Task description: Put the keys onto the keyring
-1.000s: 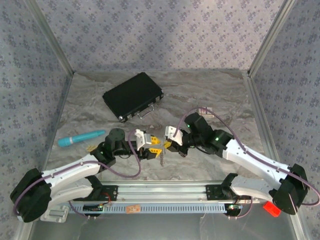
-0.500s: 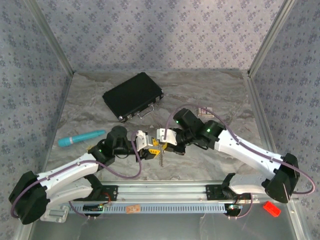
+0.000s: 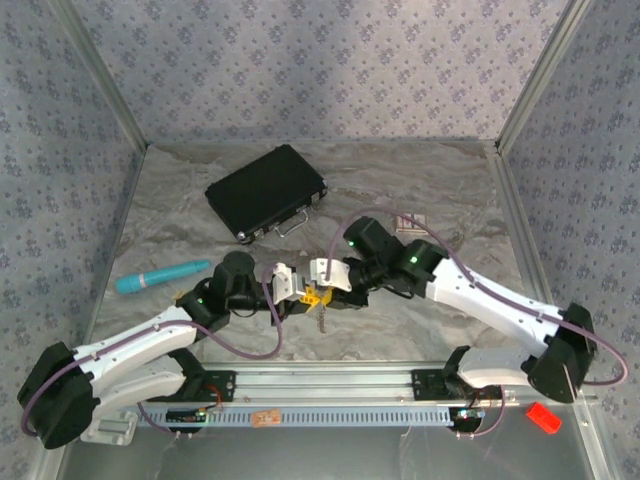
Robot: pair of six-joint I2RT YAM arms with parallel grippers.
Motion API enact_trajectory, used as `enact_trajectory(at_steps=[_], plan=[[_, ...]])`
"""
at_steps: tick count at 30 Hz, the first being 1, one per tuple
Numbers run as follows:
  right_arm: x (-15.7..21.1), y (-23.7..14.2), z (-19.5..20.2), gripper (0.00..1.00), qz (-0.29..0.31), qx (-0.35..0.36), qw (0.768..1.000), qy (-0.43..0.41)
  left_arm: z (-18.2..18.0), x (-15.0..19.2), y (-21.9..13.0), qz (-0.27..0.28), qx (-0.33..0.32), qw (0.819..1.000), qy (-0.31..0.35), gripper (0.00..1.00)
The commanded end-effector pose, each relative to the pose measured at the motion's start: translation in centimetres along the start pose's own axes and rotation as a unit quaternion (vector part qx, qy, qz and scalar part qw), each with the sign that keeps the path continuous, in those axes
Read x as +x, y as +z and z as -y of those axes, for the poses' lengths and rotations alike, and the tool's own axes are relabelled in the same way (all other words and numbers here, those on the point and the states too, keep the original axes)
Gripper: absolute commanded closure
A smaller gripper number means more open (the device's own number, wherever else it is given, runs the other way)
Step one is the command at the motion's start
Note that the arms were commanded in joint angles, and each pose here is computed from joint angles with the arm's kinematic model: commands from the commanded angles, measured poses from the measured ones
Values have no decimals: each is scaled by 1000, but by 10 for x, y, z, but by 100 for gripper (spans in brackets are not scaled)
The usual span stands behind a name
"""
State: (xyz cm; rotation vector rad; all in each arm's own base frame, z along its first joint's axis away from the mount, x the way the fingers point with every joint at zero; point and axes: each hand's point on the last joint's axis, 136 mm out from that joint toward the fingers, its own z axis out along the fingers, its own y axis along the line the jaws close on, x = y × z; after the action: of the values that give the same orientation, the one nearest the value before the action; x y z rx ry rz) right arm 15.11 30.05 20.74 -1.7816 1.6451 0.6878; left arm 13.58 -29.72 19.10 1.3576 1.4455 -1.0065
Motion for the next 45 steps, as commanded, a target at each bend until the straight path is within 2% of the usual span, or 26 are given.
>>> enact_trajectory(at_steps=[1, 6, 10, 14, 16, 19, 20, 22, 23, 25, 28, 35, 41, 45], plan=[[-27, -22, 1, 67, 118, 9, 993, 24, 6, -27, -3, 61, 14, 998, 23, 100], [-21, -17, -1, 63, 148, 9, 988, 48, 6, -31, -2, 86, 16, 996, 10, 100], [-12, -7, -1, 66, 143, 8, 988, 62, 8, -29, -2, 89, 19, 996, 1, 100], [-9, -3, -2, 78, 138, 0, 988, 68, 8, -29, -3, 93, 18, 996, -3, 100], [-10, -3, -2, 89, 139, -2, 988, 67, 9, -29, -3, 94, 19, 995, -3, 100], [-12, -5, -2, 100, 138, -2, 988, 63, 7, -28, -2, 91, 16, 996, -4, 99], [-12, -6, -2, 100, 136, -2, 989, 61, 7, -27, -2, 88, 13, 996, -5, 93], [-9, -7, -2, 100, 122, -1, 991, 56, 1, -25, -3, 77, -4, 997, -8, 71], [-7, -7, -2, 100, 112, 1, 992, 53, -1, -23, -2, 69, -10, 998, -7, 66], [-2, -8, -1, 100, 81, 8, 996, 41, -2, -20, -3, 53, -16, 998, 0, 64], [5, -5, -6, 100, 29, 8, 999, 16, -1, -19, -4, 42, -17, 999, 8, 66], [9, 1, -10, 100, -41, -2, 999, -26, 3, -21, -1, 39, -6, 999, 14, 76], [10, 5, -12, 100, -69, -12, 997, -43, 5, -21, -1, 37, -2, 999, 15, 79], [6, 5, -14, 100, -66, -17, 997, -44, 6, -20, -1, 34, 1, 999, 15, 87]])
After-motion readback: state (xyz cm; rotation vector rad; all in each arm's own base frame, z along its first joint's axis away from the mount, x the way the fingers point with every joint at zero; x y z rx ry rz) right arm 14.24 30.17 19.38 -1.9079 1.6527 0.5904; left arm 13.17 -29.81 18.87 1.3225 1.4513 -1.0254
